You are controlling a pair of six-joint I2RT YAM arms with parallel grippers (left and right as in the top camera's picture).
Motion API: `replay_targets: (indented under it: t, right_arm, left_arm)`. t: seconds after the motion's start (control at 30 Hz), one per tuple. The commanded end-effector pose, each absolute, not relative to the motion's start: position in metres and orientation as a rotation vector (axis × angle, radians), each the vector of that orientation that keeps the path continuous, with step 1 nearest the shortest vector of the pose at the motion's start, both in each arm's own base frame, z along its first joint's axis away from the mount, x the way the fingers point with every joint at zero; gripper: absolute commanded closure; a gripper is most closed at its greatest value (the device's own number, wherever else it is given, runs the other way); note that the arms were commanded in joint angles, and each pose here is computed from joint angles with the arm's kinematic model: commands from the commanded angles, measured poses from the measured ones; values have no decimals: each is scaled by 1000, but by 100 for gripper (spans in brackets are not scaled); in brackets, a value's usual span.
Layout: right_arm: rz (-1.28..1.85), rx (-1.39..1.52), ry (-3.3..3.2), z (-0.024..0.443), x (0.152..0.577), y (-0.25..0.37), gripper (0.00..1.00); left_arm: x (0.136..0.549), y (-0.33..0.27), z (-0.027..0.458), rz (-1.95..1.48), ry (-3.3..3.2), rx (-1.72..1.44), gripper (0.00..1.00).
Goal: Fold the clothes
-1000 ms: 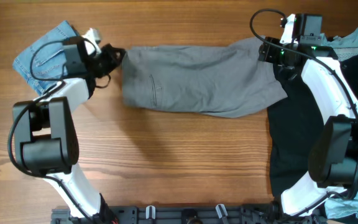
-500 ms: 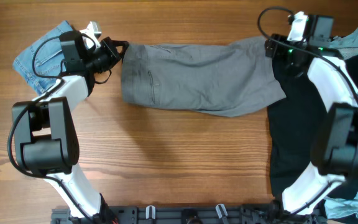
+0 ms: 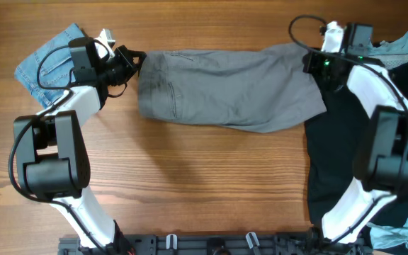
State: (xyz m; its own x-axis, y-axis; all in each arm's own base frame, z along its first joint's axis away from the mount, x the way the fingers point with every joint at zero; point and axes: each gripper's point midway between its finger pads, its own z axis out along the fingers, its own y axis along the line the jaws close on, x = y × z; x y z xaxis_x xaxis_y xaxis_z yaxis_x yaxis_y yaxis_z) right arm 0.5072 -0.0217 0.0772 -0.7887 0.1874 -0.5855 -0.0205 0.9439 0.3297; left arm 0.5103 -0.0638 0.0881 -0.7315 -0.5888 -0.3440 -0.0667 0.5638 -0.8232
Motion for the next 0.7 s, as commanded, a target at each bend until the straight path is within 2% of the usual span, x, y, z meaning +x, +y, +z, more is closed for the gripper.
replay_targets:
  t: [0.0,0.13,0.17,0.2,0.23,0.27,0.3,0.37,0.43,0.6,0.67]
  right_arm:
    - [368,211,2303,145,508,-52,96]
    - [379,271,2296,153,503,-58,95]
    - [384,279,2313,148,501,-58,92]
    - [387,287,2325,145,500,-58,76]
    - [390,292,2337,142,498,-57,35]
    - [387,299,2351,138,497,-58,18]
    - [381,309,2363,136,494,-58,15]
    - [363,330,2396,129,489,-60,15]
    - [388,357,2479,117,472,-55,15]
    - [528,254,2602,105,443,-30,16]
    - [576,215,2645,101,431,-22,16]
  left_arm:
    - [516,-60,102,-1078,2162,-499,96]
    - [517,-58,101,-1065,2161,-507,96]
    - [517,-58,101,-1065,2161,-507,96]
    - [517,-58,101,-1065,2161,-507,96]
    - [517,-58,101,-1064,2161,-507,95]
    - [517,-58,101,-1061,2163,-511,77]
    - [516,-58,99,-1062,2170,-516,44]
    - [510,-56,91,-1054,2208,-532,3]
    - [488,-53,66,-1006,2343,-506,0]
    - [443,-59,32,-952,2572,-410,3]
    - [426,-67,22,-917,2654,-342,8]
